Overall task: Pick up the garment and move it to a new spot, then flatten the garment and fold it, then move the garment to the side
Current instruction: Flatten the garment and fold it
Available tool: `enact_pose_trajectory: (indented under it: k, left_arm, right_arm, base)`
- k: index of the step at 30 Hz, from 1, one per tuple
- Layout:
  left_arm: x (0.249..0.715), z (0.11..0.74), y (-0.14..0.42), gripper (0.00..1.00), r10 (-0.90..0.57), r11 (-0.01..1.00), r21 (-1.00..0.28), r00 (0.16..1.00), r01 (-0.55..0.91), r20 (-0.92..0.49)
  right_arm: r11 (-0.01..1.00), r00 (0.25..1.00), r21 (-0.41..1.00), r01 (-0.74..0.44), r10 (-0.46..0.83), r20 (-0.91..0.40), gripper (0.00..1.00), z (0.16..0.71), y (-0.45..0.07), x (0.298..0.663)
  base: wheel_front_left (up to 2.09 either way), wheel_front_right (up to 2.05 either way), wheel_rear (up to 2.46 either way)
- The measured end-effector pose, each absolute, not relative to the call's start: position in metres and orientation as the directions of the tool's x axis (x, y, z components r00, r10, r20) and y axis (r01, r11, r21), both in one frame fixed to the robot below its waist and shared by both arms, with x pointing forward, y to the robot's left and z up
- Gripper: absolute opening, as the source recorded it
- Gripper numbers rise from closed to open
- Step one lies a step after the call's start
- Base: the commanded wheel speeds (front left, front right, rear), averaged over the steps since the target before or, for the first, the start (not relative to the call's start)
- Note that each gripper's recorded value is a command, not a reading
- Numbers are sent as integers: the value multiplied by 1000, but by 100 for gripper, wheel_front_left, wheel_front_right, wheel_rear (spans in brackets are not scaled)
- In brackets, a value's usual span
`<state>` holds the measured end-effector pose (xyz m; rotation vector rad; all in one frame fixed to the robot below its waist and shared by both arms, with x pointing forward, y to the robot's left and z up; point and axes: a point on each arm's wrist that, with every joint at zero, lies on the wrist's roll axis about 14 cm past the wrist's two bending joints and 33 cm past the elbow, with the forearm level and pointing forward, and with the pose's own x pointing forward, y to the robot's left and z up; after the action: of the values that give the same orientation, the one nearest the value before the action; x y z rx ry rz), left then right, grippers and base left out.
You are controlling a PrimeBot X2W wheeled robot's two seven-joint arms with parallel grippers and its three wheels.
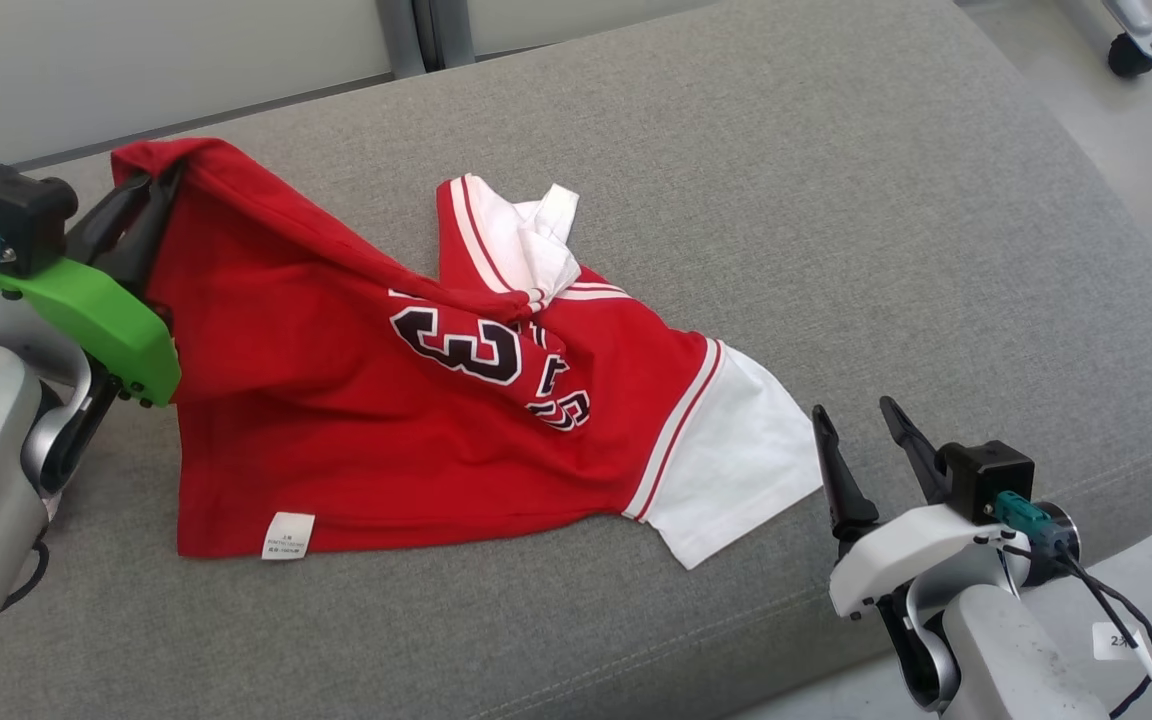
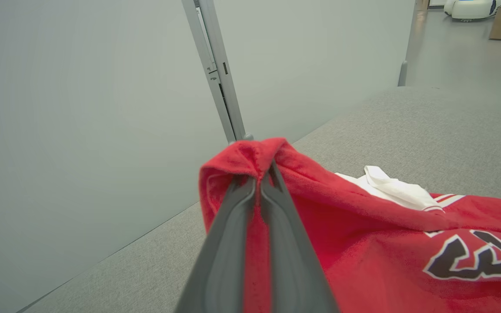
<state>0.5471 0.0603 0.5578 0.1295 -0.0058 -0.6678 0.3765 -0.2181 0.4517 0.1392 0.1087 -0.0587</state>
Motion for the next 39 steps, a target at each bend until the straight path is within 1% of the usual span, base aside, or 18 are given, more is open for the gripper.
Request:
enact_pose_trajectory:
  k: [5,6,7,8,9,16,21,25,29,31,39]
  left_arm:
    - [545,537,57,0,-619,775,96,781,625,-87]
    - [545,531,59,20,-613,779,91,784,621,-100]
    - [545,526,61,61,-607,785,79,788,615,-106]
    - [546,522,63,61,-601,789,78,791,610,-112]
    - [548,519,66,100,-592,795,79,798,601,-112]
    - [553,514,79,100,-555,824,71,826,563,-101]
    - [539,505,94,100,-533,840,56,840,540,-105]
    - [529,512,105,100,-502,862,48,862,505,-67]
    - [512,523,109,100,-472,882,10,882,472,-2]
    - [495,526,111,100,-447,894,-17,894,448,34]
    - [454,529,136,100,-320,942,-72,943,327,94]
  right_arm:
    - [989,992,134,68,-52,-119,100,450,-218,377]
    - [989,992,134,65,-49,-120,100,449,-218,377]
    - [989,992,133,63,-46,-121,100,449,-217,377]
    - [989,992,133,60,-44,-122,100,449,-216,378]
    - [989,992,132,59,-43,-123,100,448,-216,378]
    - [988,991,140,57,-39,-130,100,445,-214,381]
    - [988,992,144,51,-33,-124,100,447,-212,385]
    - [989,993,145,33,-16,-115,100,449,-206,388]
    - [989,994,149,13,4,-108,100,451,-199,388]
    - [988,995,152,-2,18,-103,100,452,-194,388]
    - [990,995,131,-57,67,-74,100,462,-180,394]
  base:
    - [0,0,0]
    - [0,0,0]
    - [0,0,0]
    - [0,0,0]
    - [0,0,0]
    - [0,0,0]
    - [0,0,0]
    - [0,0,0]
    - [0,0,0]
    - [0,0,0]
    - [0,0,0]
